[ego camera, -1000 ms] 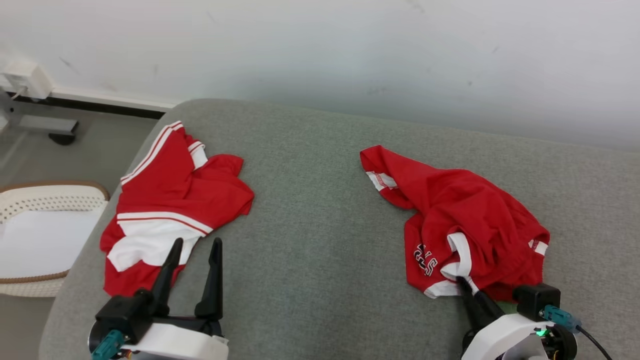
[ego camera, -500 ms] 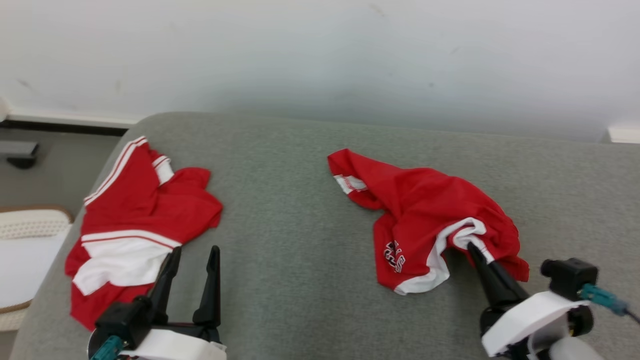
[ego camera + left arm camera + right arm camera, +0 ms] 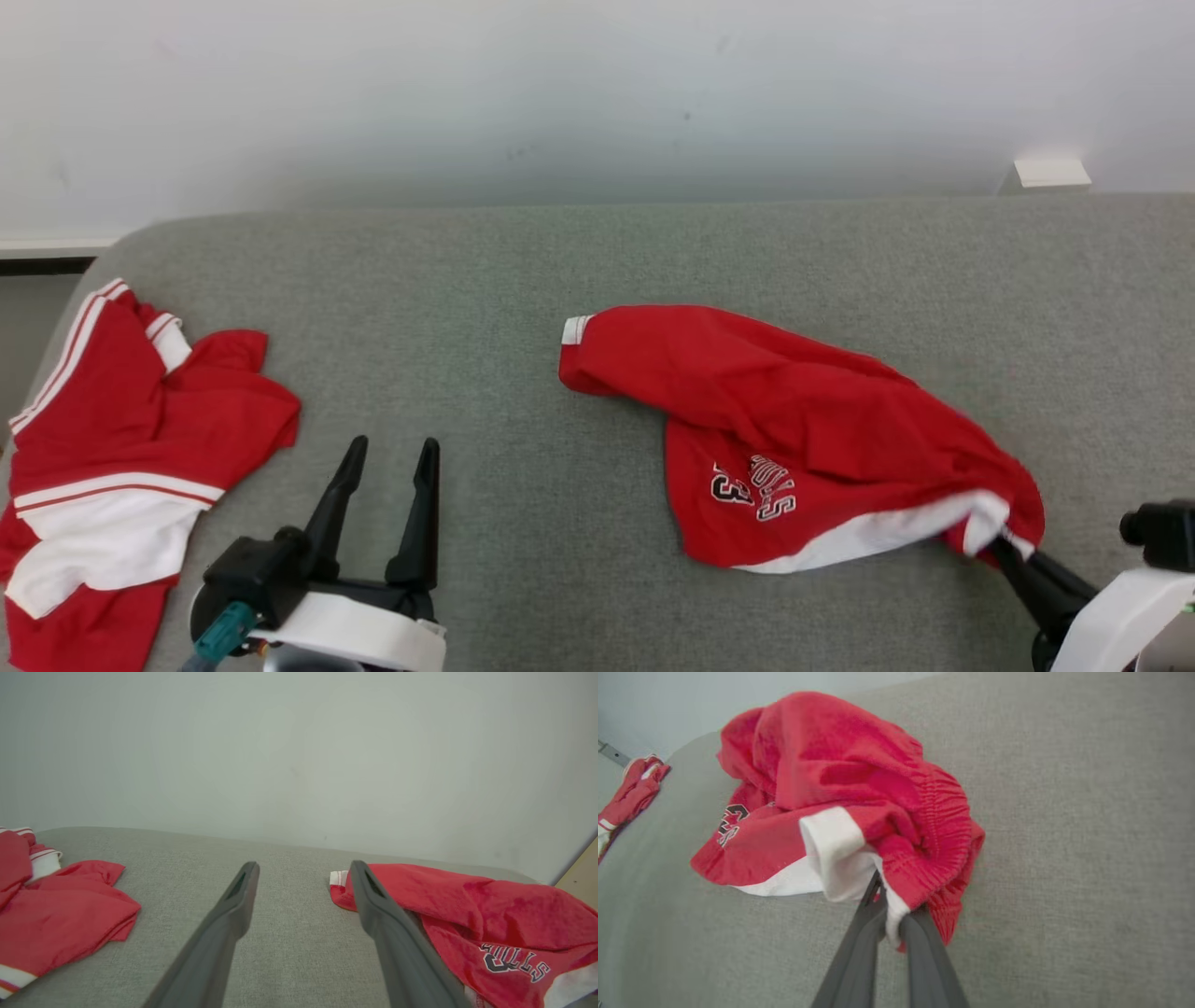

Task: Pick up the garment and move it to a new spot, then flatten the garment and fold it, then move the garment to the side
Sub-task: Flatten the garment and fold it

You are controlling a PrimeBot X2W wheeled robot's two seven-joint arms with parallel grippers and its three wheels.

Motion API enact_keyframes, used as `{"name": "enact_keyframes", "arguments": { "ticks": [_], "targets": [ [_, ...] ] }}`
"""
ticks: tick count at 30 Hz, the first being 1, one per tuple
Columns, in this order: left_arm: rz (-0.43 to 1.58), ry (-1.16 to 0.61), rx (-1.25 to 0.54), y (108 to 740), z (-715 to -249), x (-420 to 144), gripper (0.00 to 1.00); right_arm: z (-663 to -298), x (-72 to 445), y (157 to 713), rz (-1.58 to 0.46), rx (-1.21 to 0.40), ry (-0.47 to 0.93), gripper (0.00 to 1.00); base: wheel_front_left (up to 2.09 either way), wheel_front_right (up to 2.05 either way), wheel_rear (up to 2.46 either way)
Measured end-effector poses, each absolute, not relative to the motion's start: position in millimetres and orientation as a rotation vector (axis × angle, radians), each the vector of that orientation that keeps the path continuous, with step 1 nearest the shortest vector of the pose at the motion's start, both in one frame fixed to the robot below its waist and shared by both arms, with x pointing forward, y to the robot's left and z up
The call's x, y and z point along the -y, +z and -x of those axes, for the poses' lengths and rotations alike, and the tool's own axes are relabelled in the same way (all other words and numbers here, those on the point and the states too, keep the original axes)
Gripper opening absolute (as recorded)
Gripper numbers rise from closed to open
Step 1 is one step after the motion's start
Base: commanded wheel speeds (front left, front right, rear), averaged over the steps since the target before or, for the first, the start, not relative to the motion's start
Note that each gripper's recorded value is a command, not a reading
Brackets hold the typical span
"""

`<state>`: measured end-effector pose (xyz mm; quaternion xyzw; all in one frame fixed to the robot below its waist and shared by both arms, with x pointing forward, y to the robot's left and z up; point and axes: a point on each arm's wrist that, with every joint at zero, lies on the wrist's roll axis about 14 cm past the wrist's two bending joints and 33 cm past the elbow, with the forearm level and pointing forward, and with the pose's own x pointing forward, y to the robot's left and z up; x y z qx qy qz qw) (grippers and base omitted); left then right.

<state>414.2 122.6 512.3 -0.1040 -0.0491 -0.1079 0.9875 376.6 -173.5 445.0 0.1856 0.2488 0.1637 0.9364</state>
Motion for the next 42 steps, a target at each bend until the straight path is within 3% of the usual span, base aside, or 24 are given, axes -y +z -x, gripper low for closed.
{"name": "enact_keyframes", "arguments": {
  "ticks": [1, 5, 9, 17, 25, 35, 42],
  "targets": [
    [0.21, -0.226, 0.096, 511, -416, -119, 1.0, -371, 177, 434, -0.368, -0.55, 0.321, 1.0, 0.0, 0.0, 0.0],
    [0.213, -0.245, 0.081, 506, -419, -112, 1.0, -360, 187, 407, -0.353, -0.635, 0.27, 1.0, 0.0, 0.0, 0.0],
    [0.209, -0.259, 0.085, 509, -418, -108, 1.0, -368, 192, 419, -0.371, -0.563, 0.24, 1.0, 0.0, 0.0, 0.0],
    [0.212, -0.272, 0.129, 526, -414, -108, 1.0, -390, 209, 515, -0.396, -0.132, 0.213, 1.0, 0.0, 0.0, 0.0],
    [0.219, -0.299, 0.143, 533, -402, -100, 1.0, -380, 222, 569, -0.398, 0.217, 0.098, 1.0, 0.0, 0.0, 0.0],
    [0.251, -0.397, 0.079, 518, -390, -65, 1.0, -367, 219, 557, -0.376, 0.226, 0.034, 1.0, 0.0, 0.0, 0.0],
    [0.211, -0.608, -0.131, 484, -383, -3, 1.0, -360, 239, 547, -0.369, 0.21, -0.038, 1.0, 0.0, 0.0, 0.0]
  ]
}}
